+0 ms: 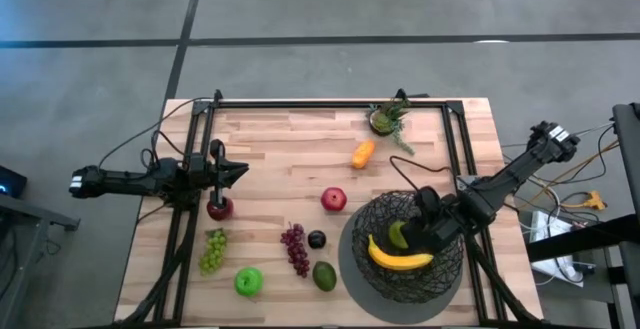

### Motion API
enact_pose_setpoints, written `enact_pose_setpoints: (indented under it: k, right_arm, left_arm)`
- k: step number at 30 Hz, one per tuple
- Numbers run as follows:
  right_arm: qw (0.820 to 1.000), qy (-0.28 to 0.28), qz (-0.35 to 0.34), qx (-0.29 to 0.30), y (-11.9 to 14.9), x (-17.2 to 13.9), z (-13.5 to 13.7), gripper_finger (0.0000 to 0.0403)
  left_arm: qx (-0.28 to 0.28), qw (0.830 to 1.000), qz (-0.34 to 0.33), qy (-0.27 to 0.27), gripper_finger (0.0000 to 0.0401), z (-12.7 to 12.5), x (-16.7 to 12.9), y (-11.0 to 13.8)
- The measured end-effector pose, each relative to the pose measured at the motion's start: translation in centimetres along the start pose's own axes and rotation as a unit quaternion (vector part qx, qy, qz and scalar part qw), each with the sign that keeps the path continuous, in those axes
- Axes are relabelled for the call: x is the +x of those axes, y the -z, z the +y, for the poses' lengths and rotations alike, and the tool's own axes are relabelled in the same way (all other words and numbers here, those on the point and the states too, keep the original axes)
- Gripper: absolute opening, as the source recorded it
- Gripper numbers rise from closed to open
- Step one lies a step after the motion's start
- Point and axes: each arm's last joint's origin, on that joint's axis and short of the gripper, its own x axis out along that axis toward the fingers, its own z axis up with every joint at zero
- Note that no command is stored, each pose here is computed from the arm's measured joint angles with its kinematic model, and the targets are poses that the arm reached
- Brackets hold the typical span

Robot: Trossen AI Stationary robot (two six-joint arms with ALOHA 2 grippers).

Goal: Build produce basket
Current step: Put the pear into the black wire basket, then put the red apple into the black wire basket

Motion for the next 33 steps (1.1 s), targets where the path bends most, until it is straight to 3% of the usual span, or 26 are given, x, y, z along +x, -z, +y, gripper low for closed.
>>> enact_pose_setpoints:
  k: [10, 20, 22, 26, 33]
  right_arm:
    - [0.998, -0.066, -0.003, 0.022, -0.8, -2.8, -0.7, 0.0181]
    - [0.989, -0.104, -0.101, -0.008, -2.0, -5.2, 0.5, 0.0165]
    - [0.988, -0.104, -0.115, -0.018, -2.1, -5.4, 0.8, 0.0163]
    - [0.985, -0.100, -0.134, -0.034, -2.2, -5.5, 1.4, 0.0160]
    - [0.987, -0.088, -0.133, -0.035, -2.0, -4.8, 2.0, 0.0160]
  left_arm:
    - [0.000, 1.000, 0.000, 0.000, 0.0022, 0.0, 0.0, 0.0]
    - [-0.001, 1.000, 0.000, 0.000, 0.0022, 0.0, 0.0, 0.0]
    - [-0.029, 1.000, -0.002, 0.000, 0.0022, 0.0, 0.0, 0.0]
    - [-0.158, 0.987, -0.002, -0.001, 0.0022, 0.0, 0.0, 0.0]
    - [-0.276, 0.961, 0.000, -0.017, 0.0022, 0.1, 0.1, 0.1]
